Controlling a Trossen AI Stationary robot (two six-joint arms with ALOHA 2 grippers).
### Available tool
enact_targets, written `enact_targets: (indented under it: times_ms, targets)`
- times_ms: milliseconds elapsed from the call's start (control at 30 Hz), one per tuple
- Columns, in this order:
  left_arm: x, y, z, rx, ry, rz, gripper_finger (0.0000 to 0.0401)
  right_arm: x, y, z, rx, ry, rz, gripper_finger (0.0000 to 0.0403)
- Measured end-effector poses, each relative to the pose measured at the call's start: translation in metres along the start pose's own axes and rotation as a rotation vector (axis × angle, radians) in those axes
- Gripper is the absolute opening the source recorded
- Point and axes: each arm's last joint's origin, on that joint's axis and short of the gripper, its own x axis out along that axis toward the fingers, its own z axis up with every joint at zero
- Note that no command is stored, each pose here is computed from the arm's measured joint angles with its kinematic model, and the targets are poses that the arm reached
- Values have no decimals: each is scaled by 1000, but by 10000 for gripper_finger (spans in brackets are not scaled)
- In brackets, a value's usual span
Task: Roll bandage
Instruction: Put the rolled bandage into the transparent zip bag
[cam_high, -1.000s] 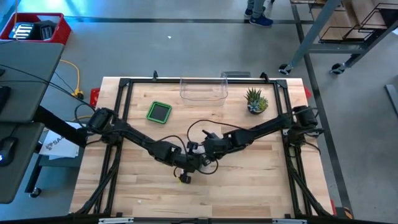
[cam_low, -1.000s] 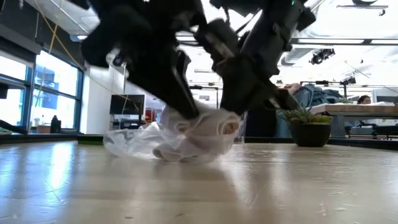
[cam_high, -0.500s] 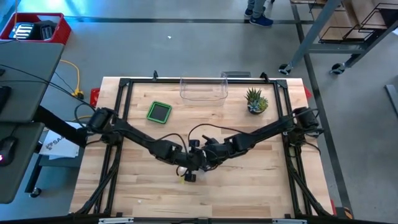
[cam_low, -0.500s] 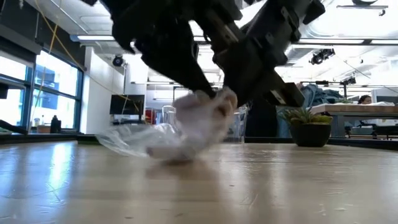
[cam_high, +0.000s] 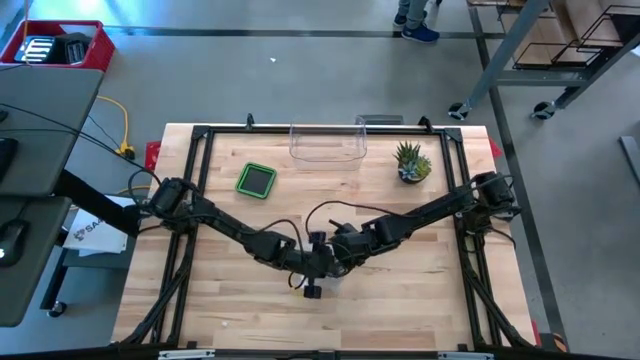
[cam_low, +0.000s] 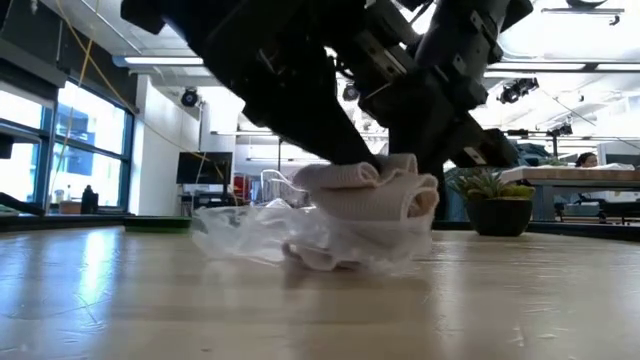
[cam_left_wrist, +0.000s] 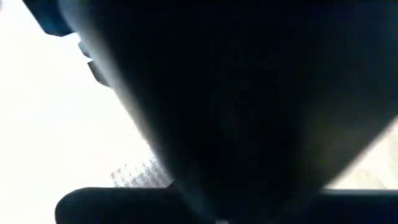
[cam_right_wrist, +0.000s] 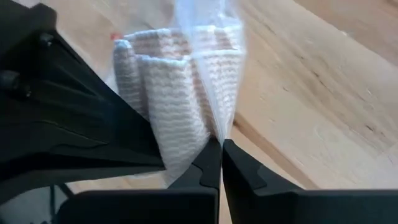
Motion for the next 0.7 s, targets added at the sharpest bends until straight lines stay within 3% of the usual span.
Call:
enact_targets:
  times_ms: [300,367,533,667,700]
  targets:
    - [-13,-1,6,-63,-26,79,0,-42,-1,-3,-26,8,6,0]
    - [-15,-6,-1,-92,2,99,0,-53,9,-1,-34,-15,96,0]
    - [-27,-10,12,-227,-140,119,0,-51,11,0,-52,-29,132,0]
    - [-27,-6,6,-258,-118,155,0,-52,12,-1,-45,-27,134,0]
    - [-32,-6,14,-276,-173,154,0,-50,11,-2,-41,-24,126,0]
